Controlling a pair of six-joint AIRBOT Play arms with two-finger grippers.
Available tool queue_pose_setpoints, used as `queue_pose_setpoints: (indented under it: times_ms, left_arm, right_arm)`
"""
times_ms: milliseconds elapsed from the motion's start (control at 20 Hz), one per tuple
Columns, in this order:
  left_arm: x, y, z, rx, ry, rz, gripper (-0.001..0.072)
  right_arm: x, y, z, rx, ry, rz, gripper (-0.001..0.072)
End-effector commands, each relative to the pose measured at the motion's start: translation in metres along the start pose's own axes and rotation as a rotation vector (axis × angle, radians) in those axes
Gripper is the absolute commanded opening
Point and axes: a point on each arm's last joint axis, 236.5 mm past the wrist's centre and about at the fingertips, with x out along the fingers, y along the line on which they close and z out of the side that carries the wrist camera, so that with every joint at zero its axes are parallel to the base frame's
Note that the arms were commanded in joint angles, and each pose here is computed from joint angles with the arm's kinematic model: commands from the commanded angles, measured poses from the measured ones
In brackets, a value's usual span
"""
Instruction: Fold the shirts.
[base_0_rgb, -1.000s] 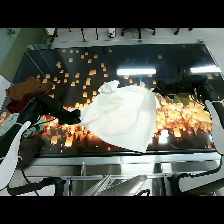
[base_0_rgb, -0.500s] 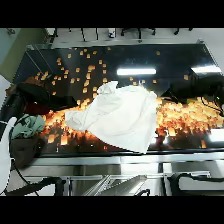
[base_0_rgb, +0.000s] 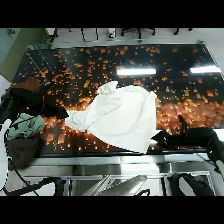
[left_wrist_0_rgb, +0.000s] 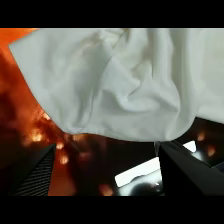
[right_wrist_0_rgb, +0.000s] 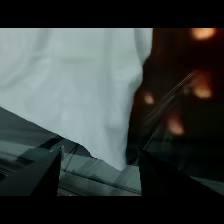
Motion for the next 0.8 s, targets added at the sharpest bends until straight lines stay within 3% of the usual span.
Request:
queue_pose_setpoints:
  times_ms: [0, 250, 350, 400, 450, 500, 650, 750]
  left_arm:
    - [0.022, 0.008, -0.015, 0.014, 0.012, 0.008, 0.0705]
    - [0.011, 0.007, -0.004, 0.028, -0.009, 0.012, 0.0705]
    - [0.004, 0.006, 0.003, 0.036, -0.025, 0.017, 0.0705]
    - [0.001, 0.005, 0.005, 0.041, -0.027, 0.013, 0.0705]
    - [-0.003, 0.003, 0.008, 0.045, -0.029, 0.009, 0.0705]
    - [-0.007, 0.002, 0.01, 0.05, -0.031, 0.009, 0.0705]
    - [-0.018, -0.002, 0.013, 0.047, -0.029, 0.002, 0.0705]
    - [-0.02, -0.006, 0.009, 0.051, -0.007, -0.012, 0.0704]
  right_arm:
    - [0.03, -0.017, -0.029, 0.055, -0.005, -0.015, 0.0521]
    - [0.051, -0.012, -0.02, 0.05, -0.049, -0.046, 0.042]
    - [0.053, -0.01, -0.001, 0.036, -0.11, -0.06, 0.032]
    - [0.053, -0.007, 0.01, 0.026, -0.141, -0.064, 0.0318]
    - [0.052, -0.004, 0.018, 0.015, -0.157, -0.066, 0.0214]
    - [0.052, -0.001, 0.024, -0.006, -0.161, -0.067, 0.0033]
    - [0.038, 0.003, 0.043, -0.102, -0.17, -0.11, 0.0019]
    - [0.001, -0.022, 0.064, -0.107, -0.192, -0.221, 0.0019]
